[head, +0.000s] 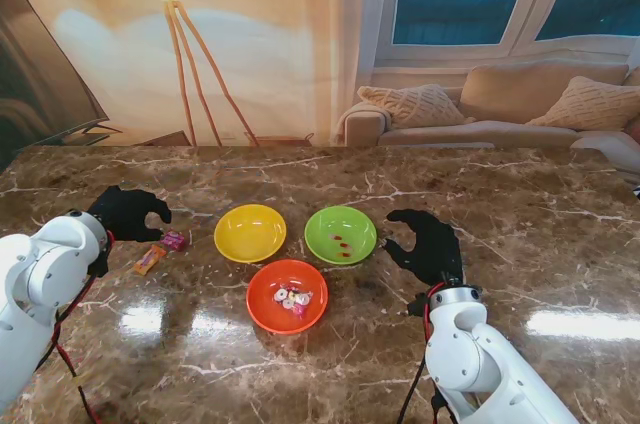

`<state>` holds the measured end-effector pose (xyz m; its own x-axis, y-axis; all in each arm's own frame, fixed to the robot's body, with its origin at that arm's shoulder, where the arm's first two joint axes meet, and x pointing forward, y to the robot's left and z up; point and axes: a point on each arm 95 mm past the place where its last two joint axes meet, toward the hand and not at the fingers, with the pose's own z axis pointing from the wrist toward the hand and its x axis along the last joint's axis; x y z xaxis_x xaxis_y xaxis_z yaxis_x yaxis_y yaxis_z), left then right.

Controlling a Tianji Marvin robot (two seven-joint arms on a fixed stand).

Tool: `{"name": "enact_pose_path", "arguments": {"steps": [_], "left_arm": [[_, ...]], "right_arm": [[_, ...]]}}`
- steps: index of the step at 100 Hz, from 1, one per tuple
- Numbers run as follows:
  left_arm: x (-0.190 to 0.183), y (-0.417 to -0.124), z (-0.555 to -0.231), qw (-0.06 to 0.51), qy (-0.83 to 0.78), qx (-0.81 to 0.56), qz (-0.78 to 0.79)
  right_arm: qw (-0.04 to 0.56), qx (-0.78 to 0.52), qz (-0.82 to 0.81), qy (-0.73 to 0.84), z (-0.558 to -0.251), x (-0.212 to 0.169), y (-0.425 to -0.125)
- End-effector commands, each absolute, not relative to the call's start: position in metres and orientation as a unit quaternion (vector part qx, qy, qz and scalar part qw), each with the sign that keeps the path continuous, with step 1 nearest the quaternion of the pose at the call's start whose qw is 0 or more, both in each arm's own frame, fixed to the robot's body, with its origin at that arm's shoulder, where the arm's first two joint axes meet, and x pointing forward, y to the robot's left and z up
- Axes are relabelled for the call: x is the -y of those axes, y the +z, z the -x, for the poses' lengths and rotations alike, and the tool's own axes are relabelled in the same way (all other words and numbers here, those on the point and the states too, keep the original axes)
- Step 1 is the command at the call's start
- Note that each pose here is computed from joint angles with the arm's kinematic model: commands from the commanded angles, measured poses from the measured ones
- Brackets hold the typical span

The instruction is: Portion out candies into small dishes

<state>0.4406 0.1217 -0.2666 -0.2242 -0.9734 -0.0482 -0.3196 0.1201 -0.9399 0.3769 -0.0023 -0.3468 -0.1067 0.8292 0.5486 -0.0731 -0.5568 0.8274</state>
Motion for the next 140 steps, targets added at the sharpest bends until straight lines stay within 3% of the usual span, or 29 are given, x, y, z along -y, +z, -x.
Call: {"name": "enact_pose_path", "arguments": {"steps": [1, 47, 140], "left_arm": [[-0.136, -0.282, -0.433, 0.37, -0.41, -0.656, 0.514], [-0.161, -0.315, -0.419, 0.381, -0.319, -0.655, 0.57], [-0.146, -0.358, -0.446, 0.391, -0.317, -0.645, 0.575]], "right_arm": [[0.333, -0.332, -0.585, 0.661, -0.376, 0.001, -0.352], [0.329, -0.334, -0.586, 0.661, -0.378, 0.0, -0.354], [0.324, -0.337, -0.587, 0.661, -0.378, 0.0, -0.356]]}}
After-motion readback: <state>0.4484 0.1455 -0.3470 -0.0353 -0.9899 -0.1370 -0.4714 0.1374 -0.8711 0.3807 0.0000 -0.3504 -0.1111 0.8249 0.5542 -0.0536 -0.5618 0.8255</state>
